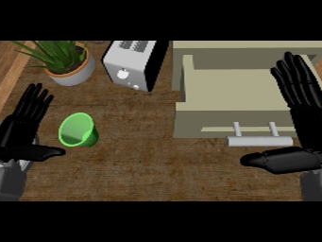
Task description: Pick up the cup, place it into the drawer and close the drawer
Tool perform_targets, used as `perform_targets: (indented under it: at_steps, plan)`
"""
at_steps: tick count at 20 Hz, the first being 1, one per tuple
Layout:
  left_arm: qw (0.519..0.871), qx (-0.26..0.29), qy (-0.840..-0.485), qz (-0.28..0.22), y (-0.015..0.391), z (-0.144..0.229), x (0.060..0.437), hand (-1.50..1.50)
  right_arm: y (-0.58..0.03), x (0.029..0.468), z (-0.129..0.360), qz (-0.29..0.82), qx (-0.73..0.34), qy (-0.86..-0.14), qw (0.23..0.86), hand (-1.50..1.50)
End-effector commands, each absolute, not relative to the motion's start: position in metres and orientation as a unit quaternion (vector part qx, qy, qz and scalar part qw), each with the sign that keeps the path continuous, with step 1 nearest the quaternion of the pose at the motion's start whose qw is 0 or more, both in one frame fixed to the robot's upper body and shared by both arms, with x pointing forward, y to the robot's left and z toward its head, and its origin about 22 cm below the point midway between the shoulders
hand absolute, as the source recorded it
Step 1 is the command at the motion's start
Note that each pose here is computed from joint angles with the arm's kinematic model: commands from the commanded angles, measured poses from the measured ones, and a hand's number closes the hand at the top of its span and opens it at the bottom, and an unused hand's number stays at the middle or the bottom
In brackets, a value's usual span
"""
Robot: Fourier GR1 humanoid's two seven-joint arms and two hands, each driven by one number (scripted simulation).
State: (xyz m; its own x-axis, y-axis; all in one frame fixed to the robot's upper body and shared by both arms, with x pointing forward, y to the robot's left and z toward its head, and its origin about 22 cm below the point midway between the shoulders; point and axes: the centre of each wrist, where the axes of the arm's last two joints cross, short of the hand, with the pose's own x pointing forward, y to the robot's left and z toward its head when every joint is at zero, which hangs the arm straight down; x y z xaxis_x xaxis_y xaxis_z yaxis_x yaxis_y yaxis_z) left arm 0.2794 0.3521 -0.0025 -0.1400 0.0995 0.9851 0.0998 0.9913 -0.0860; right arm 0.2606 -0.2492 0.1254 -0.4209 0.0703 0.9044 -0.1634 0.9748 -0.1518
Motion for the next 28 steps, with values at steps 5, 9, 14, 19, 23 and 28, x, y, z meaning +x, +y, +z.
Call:
perform_targets:
  at_steps: [5, 9, 14, 19, 23, 28]
  plan:
    - [0.685, -0.04, -0.727, 0.014, 0.378, -0.071, 0.246, -1.5, -0.252, 0.247, 0.144, 0.113, 0.025, -0.841, 0.528, -1.5]
    - [0.686, -0.04, -0.726, 0.01, 0.37, -0.087, 0.281, -1.5, -0.249, 0.275, 0.145, 0.122, 0.028, -0.842, 0.525, -1.5]
    - [0.69, -0.019, -0.723, -0.001, 0.379, -0.102, 0.272, -1.5, -0.258, 0.282, 0.145, 0.11, 0.024, -0.838, 0.534, -1.5]
    - [0.687, -0.015, -0.726, 0.003, 0.379, -0.12, 0.26, -1.5, -0.244, 0.266, 0.155, 0.11, 0.044, -0.844, 0.523, -1.5]
    - [0.671, -0.016, -0.741, 0.015, 0.378, -0.118, 0.264, -1.5, -0.258, 0.28, 0.16, 0.117, 0.04, -0.841, 0.527, -1.5]
    - [0.664, -0.025, -0.748, 0.013, 0.361, -0.138, 0.248, -1.5, -0.253, 0.268, 0.145, 0.108, 0.033, -0.842, 0.527, -1.5]
